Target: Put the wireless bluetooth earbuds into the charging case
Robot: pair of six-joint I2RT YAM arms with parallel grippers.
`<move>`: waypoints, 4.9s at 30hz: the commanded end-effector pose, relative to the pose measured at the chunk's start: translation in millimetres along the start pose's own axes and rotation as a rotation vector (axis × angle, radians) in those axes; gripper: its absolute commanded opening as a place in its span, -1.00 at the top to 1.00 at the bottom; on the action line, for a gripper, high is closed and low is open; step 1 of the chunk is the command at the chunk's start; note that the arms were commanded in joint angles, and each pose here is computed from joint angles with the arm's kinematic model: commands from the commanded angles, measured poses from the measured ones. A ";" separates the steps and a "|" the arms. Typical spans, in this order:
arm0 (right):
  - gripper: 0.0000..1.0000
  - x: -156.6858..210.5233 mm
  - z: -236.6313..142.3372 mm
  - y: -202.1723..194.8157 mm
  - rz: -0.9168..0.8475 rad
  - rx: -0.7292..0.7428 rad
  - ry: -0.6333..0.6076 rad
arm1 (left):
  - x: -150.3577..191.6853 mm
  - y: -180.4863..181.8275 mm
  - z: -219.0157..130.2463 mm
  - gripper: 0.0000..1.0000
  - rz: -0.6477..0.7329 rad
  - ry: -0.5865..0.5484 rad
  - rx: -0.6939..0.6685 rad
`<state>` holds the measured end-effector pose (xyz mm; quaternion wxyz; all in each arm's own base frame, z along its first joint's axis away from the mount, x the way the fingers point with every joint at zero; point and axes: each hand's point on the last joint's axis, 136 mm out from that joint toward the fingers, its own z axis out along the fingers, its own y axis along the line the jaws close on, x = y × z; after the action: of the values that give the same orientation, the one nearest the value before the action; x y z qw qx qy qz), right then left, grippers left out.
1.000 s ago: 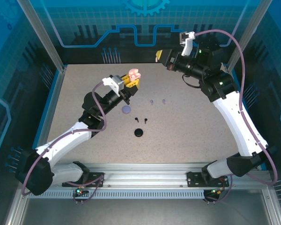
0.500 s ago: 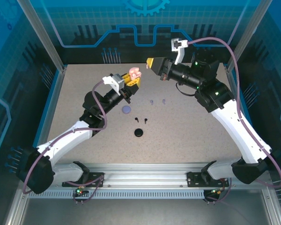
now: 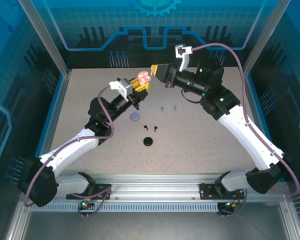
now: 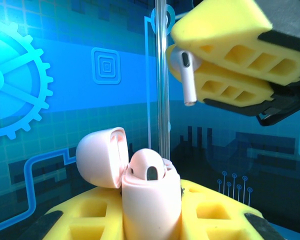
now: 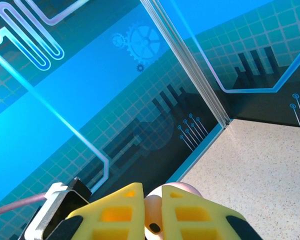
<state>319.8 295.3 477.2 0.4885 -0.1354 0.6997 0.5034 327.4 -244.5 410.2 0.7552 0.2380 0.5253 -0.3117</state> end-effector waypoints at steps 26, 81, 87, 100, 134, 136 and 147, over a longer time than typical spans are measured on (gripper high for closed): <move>0.79 16.9 18.3 -1.5 0.026 -0.041 0.039 | -28.5 -6.4 4.2 1.00 0.013 -0.087 0.021; -0.35 -10.9 -5.5 -57.0 0.052 0.254 0.120 | -9.8 -19.3 0.3 1.00 -0.017 -0.013 0.092; -0.19 0.7 16.1 -92.1 0.096 0.322 0.269 | 0.1 -30.8 3.1 1.00 -0.044 0.027 0.151; 0.88 46.3 47.2 -95.4 0.097 0.269 0.455 | 20.3 -40.3 16.6 1.00 -0.072 0.077 0.183; -0.33 108.4 -171.0 -254.8 0.443 0.953 0.159 | 193.0 -83.8 62.1 1.00 -0.595 0.487 0.063; -0.34 115.7 -189.2 -262.3 0.467 0.988 0.143 | 218.9 -99.9 73.0 1.00 -0.659 0.533 0.046; -0.35 123.3 -252.8 -291.9 0.587 1.085 0.037 | 343.8 -152.4 126.3 1.00 -0.958 0.792 -0.109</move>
<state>322.2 -8.6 214.7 0.3160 0.3208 0.8751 0.1774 374.9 -505.8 138.0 0.3298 0.1009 0.8062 -0.4808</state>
